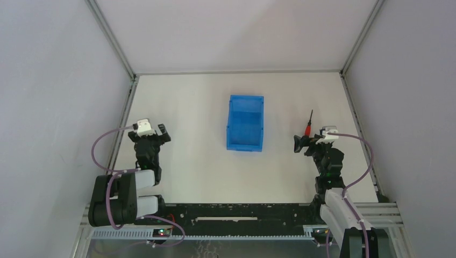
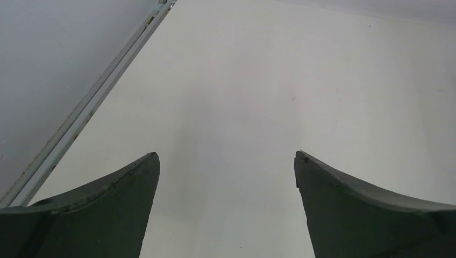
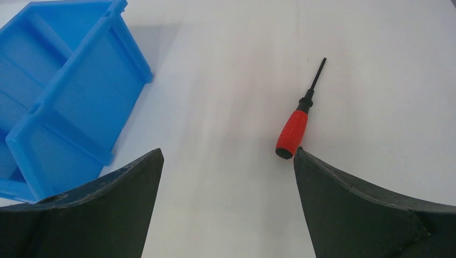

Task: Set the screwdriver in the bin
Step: Pick up the screwdriver from the center of the board.

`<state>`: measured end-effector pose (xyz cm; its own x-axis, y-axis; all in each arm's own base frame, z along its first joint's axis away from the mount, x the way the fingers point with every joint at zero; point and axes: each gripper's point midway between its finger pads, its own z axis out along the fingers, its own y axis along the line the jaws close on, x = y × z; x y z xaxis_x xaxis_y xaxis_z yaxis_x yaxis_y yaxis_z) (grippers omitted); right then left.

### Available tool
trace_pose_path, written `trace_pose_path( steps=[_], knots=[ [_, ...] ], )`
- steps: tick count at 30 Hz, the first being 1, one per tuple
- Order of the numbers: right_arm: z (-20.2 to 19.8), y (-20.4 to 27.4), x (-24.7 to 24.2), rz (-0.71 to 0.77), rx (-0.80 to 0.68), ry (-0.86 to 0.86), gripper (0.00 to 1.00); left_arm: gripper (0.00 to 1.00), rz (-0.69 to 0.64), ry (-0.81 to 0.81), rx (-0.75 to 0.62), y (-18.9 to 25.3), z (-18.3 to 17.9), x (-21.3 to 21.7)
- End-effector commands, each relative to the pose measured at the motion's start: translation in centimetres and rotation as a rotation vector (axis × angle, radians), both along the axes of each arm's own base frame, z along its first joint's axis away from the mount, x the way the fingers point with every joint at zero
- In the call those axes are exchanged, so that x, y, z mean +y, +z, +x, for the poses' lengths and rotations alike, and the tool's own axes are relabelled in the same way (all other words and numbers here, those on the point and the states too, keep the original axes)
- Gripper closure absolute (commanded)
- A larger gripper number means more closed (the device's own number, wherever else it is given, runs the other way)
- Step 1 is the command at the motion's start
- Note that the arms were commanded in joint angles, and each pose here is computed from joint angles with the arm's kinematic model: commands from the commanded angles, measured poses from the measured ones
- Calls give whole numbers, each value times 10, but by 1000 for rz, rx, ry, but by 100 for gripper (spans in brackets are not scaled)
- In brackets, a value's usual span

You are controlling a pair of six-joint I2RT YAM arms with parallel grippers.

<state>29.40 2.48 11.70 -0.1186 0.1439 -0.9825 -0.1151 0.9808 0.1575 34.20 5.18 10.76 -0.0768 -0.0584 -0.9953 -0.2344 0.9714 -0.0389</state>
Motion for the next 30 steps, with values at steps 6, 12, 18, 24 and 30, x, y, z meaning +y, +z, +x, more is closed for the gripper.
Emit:
trace_pose_path(
  steps=[6, 12, 18, 24, 30],
  knots=[
    [4, 9, -4, -3, -30, -17, 0, 0, 23, 4, -77, 28, 11, 1],
    [4, 9, -5, -2, -29, -22, 0, 0, 22, 3, -75, 27, 11, 1],
    [8, 9, -8, 0, -1, -42, 0, 0, 22, 4, -76, 27, 11, 1],
    [17, 15, -7, -8, 55, -30, 0, 0, 22, 2, -77, 28, 11, 1],
    [23, 35, -12, 41, 166, -79, 0, 0, 23, 3, -76, 27, 11, 1]
  ],
)
